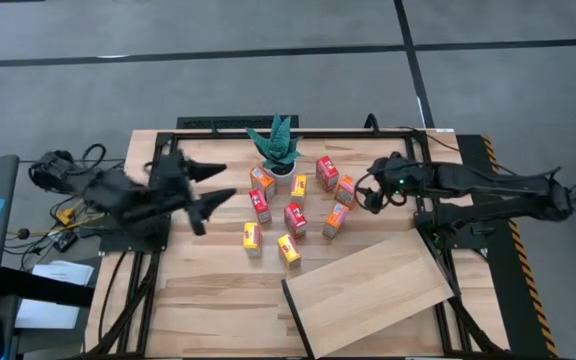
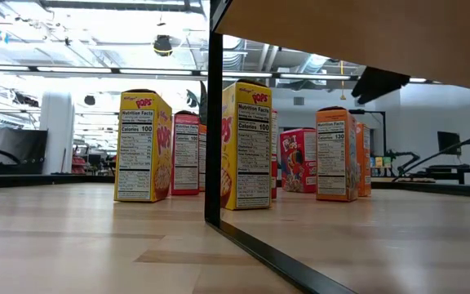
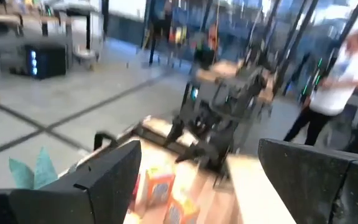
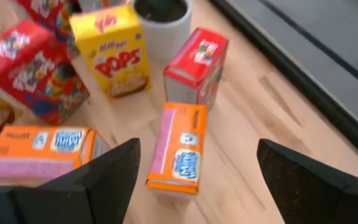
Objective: Stack cereal on shelf
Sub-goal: Put the top right orange cereal box on the shelf
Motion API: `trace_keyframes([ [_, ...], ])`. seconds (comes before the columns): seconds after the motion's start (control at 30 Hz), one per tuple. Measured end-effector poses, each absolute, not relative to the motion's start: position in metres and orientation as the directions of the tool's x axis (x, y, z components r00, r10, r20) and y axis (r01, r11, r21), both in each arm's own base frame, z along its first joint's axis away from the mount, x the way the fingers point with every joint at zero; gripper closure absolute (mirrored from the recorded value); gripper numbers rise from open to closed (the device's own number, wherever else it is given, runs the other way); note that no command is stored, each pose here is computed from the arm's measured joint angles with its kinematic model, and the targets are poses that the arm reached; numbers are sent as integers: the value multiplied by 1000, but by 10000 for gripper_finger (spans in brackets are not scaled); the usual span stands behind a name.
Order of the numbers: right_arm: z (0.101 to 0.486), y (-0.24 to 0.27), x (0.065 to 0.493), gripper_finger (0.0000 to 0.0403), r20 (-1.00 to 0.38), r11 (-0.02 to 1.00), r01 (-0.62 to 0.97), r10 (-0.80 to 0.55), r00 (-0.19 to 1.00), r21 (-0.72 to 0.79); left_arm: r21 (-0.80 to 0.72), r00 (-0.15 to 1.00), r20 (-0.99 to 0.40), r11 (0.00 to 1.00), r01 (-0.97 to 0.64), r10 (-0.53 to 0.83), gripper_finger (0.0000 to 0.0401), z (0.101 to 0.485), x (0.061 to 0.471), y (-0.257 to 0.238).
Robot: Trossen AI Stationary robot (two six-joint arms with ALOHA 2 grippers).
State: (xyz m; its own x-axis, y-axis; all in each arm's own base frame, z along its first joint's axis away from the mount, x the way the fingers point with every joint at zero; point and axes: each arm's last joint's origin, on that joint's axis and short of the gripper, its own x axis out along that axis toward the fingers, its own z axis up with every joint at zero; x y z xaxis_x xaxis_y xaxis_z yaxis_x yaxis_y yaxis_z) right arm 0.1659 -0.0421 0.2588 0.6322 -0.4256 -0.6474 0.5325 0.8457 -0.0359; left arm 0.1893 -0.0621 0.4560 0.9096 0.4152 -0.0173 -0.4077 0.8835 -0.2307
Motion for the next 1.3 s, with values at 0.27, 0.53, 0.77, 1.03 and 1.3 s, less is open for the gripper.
trace_keyframes([
  [0.27,251,-43,174,47,-683,852,520,-410,605,-50,-135,939,-171,936,-324,300,86,449,243,-40],
  [0.53,233,-45,182,53,-742,856,511,-393,543,-80,-151,959,-214,964,-218,183,86,436,273,-22],
  [0.77,220,-47,191,60,-783,856,505,-386,487,-109,-134,958,-236,971,-198,163,86,428,281,-15],
  [1.03,211,-49,200,100,-801,868,474,-384,459,-145,-110,957,-255,979,-169,136,86,421,292,-10],
  [1.3,211,-49,200,166,-798,869,473,-385,464,-145,-99,963,-242,984,-145,117,86,421,296,-5],
])
